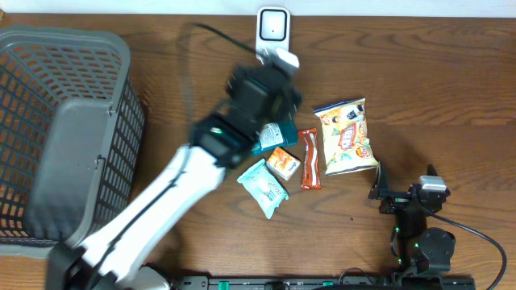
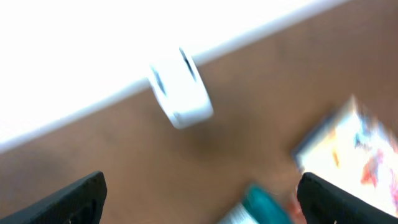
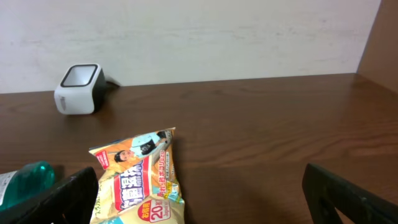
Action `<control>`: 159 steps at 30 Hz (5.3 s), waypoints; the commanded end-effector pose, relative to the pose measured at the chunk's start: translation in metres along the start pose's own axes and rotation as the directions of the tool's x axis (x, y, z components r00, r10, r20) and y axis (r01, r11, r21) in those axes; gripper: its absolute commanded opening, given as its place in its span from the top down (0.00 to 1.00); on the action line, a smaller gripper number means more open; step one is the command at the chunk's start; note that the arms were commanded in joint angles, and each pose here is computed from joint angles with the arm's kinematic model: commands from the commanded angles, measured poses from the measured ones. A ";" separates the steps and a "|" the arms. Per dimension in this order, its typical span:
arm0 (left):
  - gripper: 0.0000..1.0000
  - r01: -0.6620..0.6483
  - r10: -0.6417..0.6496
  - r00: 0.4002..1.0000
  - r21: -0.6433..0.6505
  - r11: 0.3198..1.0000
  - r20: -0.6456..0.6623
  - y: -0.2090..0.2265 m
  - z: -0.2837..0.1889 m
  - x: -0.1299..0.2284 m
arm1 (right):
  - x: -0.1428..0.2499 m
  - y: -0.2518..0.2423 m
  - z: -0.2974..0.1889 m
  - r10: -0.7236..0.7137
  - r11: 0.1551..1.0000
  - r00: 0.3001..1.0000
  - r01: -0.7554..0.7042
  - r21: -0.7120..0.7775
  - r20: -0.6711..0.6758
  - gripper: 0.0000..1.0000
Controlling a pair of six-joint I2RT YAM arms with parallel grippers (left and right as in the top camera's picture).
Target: Scan the item barcode
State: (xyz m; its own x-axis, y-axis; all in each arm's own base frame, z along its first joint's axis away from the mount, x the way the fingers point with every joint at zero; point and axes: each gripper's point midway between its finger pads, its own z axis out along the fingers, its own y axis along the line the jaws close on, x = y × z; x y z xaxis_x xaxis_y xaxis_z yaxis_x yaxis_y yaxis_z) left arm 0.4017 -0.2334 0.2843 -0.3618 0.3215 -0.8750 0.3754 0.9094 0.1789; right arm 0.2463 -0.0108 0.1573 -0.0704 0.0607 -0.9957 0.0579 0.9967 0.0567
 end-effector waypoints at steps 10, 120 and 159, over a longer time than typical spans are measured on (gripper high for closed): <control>0.02 0.007 0.044 0.980 -0.255 0.967 0.194 0.126 -0.107 -0.075 | 0.000 0.002 0.000 -0.006 1.000 1.000 0.006 -0.008 0.001 0.01; 0.02 0.038 0.094 0.330 -0.113 0.993 0.939 0.045 -0.585 -0.024 | -0.041 0.197 -0.004 -0.193 0.775 0.765 -0.265 -0.573 -0.614 0.01; 0.02 0.040 0.089 0.344 -0.109 0.993 0.935 0.048 -0.574 -0.026 | 0.143 0.161 0.093 -0.005 0.995 0.521 -0.082 -0.055 -0.854 0.99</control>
State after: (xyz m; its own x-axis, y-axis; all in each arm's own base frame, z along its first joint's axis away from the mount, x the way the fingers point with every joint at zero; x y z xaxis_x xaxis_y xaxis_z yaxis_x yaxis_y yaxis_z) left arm -0.0556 -0.0452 0.5747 0.6979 -0.0521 -0.7143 0.2610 0.9473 0.1860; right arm 0.3378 0.1497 0.0326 -0.8710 0.0723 -0.4860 -0.0014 0.9888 0.1496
